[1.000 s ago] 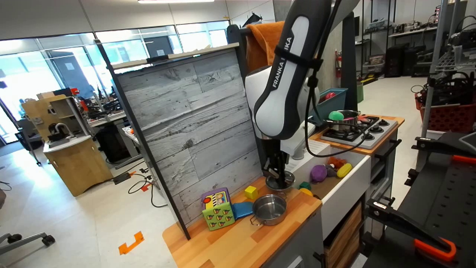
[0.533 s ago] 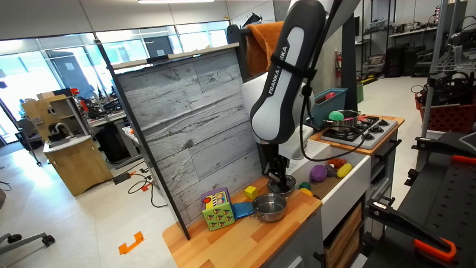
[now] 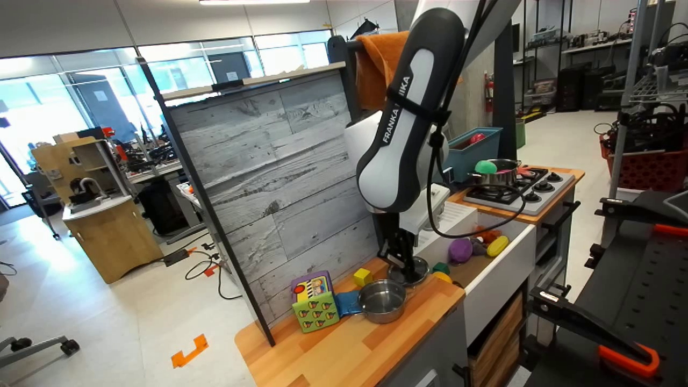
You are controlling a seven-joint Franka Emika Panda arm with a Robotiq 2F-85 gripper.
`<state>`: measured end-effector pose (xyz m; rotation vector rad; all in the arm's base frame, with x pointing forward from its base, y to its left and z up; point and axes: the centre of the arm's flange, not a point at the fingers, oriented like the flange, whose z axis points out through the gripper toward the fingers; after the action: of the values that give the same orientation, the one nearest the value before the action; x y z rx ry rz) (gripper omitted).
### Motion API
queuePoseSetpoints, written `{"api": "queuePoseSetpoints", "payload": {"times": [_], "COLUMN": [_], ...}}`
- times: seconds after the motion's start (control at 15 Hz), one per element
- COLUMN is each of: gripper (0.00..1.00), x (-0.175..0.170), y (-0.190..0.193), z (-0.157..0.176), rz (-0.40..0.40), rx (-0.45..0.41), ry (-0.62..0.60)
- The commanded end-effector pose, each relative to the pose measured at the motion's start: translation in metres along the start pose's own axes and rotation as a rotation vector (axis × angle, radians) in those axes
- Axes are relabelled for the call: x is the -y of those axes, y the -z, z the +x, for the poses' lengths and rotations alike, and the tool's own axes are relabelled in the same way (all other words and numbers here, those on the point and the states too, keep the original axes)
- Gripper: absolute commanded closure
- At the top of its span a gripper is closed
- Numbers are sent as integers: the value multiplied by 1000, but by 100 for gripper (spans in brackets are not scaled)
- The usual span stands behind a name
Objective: Put the lid of the pot on the table
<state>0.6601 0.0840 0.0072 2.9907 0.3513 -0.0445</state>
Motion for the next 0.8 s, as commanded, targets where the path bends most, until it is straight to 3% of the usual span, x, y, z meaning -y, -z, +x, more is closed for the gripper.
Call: {"api": "queuePoseSetpoints", "payload": {"times": [0.0,0.13,0.2,0.33,0.73], "gripper": [95,95,55,47,3], "x": [1,2,2,3,3], "y": [-4,-6,-6,-7,-5], "z": [18,18,18,19,17], "rz": [-14,-15,-12,-15,-14], "rx": [6,7,7,6,5], "ry": [-5,-5,-11,-11,-17]}}
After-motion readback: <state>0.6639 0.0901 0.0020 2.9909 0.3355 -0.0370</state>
